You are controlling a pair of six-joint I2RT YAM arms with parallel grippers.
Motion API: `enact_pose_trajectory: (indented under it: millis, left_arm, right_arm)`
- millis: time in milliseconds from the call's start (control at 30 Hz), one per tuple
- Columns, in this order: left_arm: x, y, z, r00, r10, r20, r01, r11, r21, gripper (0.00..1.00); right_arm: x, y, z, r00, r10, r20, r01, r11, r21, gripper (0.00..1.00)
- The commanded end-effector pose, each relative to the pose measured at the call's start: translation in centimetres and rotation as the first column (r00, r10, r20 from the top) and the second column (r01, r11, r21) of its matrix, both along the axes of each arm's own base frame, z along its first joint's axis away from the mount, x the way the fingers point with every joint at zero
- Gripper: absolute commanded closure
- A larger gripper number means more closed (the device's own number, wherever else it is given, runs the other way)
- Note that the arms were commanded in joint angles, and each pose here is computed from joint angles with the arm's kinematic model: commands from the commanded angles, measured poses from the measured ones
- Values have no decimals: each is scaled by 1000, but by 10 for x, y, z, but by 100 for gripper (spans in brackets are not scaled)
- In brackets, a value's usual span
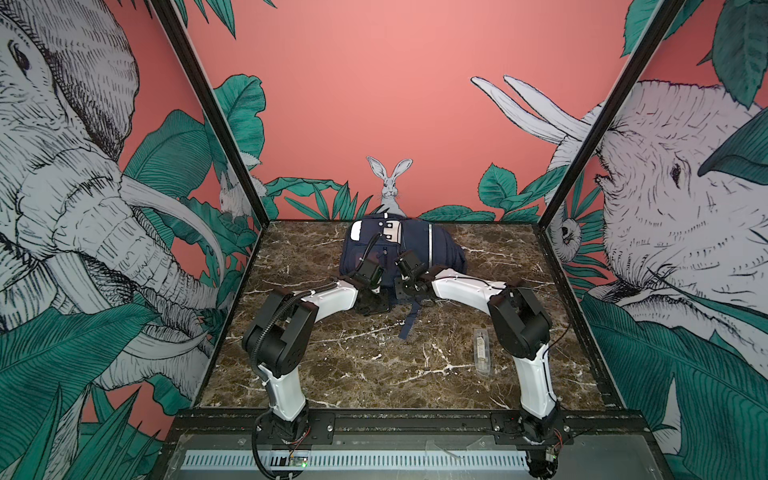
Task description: Pack the student bag
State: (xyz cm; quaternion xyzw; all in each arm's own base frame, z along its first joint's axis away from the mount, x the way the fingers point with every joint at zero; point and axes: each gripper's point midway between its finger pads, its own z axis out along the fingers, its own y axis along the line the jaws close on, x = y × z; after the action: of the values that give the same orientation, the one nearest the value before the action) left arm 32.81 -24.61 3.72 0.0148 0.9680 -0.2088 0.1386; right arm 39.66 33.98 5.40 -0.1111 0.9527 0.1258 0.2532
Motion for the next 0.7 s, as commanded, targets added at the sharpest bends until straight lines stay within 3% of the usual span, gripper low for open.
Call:
enact_pose_trajectory:
  millis: [0,300,667]
  left_arm:
    - [-6,0,-2,1000,3,-13,-3,1000,0,51]
    - [1,4,-1,1000,4,2,-4,1000,23,51]
    - [18,13,25,998,24,56,-24,1000,-6,50]
  right_arm:
    - [3,4,-5,1000,-6,6,6,1000,-14,72]
    - [-12,0,6,1000,15,4,-15,1000,2,90]
    - [-39,8,28,996,90,-26,-86,986,140,98]
